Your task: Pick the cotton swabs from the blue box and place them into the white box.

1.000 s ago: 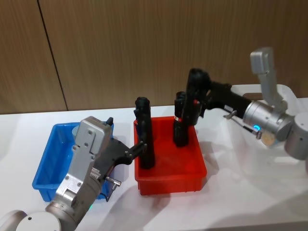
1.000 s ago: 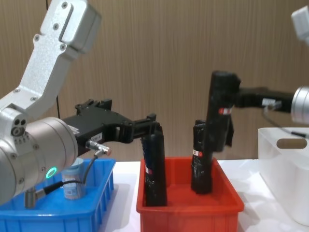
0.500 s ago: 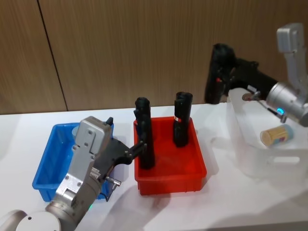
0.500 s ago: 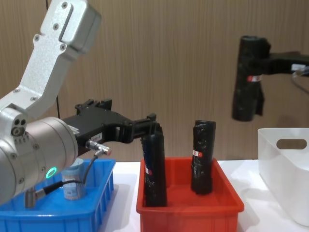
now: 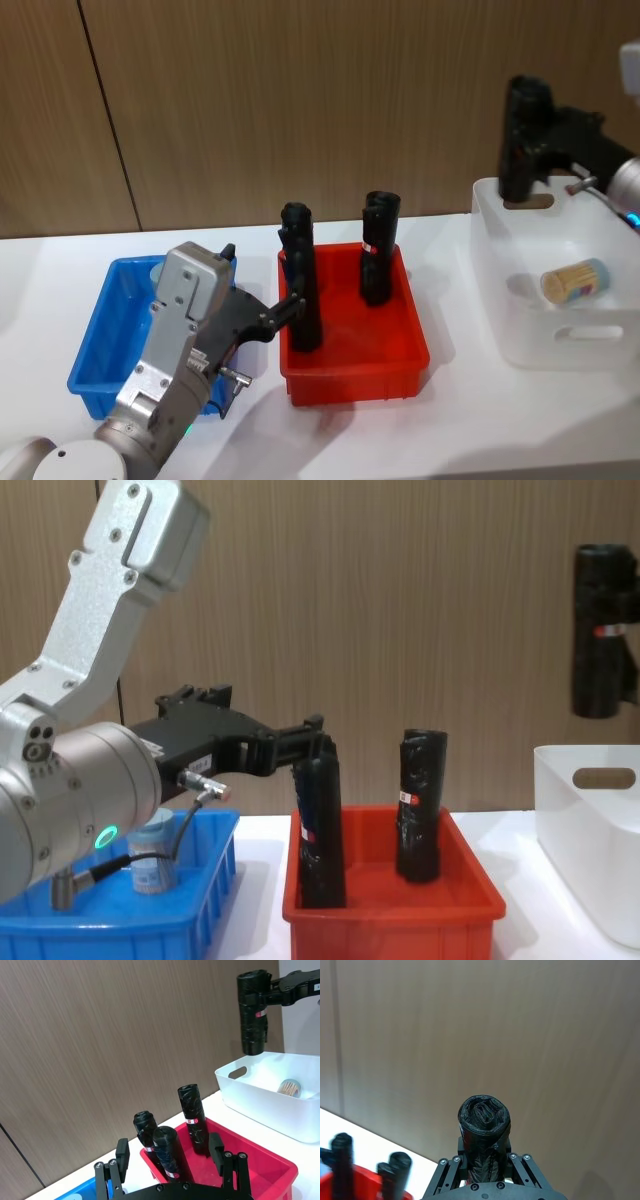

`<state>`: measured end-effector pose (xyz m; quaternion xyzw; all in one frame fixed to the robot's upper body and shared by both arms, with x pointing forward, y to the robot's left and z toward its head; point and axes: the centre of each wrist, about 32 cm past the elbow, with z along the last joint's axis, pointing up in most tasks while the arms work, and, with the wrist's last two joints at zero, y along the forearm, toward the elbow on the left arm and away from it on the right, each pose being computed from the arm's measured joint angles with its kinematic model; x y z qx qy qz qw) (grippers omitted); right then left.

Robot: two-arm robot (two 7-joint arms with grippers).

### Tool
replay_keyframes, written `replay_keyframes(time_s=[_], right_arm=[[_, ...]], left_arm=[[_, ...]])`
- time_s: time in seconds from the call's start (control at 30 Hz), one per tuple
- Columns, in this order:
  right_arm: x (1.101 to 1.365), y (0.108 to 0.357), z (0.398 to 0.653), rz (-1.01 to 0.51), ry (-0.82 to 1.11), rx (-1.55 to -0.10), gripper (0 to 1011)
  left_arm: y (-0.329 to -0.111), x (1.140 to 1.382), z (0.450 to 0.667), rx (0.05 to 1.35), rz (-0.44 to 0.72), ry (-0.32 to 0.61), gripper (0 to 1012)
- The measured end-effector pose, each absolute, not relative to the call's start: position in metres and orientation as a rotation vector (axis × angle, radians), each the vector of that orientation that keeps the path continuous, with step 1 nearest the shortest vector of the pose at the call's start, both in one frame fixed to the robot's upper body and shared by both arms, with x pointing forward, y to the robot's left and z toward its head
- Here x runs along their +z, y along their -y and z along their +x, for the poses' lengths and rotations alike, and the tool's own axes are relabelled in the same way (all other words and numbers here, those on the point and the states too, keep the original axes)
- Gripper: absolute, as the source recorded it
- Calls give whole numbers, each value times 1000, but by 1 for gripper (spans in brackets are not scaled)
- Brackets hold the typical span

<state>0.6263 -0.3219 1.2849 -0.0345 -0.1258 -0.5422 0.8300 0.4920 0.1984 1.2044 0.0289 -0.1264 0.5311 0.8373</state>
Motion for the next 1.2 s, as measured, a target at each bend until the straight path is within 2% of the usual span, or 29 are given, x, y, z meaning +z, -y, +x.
replay_keyframes(time_s=[0.6, 0.67, 0.7, 0.8, 0.93, 0.97, 1.1, 1.2], right_arm=[[1257, 375, 636, -188, 167, -1333, 352], [1253, 381, 638, -195, 153, -1346, 377], [1251, 383, 639, -198, 146, -1351, 392], [1247, 388, 641, -203, 130, -1363, 521], [1242, 393, 643, -210, 114, -1376, 600], [1241, 394, 643, -213, 110, -1380, 660], [1238, 398, 644, -214, 102, -1389, 751], [1237, 400, 644, -214, 98, -1394, 864]], left_arm=[[-198, 1204, 492, 1124, 61, 268, 1004], [-198, 1204, 492, 1124, 61, 268, 1004], [-198, 1204, 492, 1124, 61, 268, 1004], [-198, 1204, 492, 1124, 61, 268, 1004], [-198, 1204, 492, 1124, 61, 268, 1004], [-198, 1204, 492, 1124, 61, 268, 1004], [-198, 1204, 492, 1124, 61, 268, 1004], [-198, 1204, 492, 1124, 61, 268, 1004]])
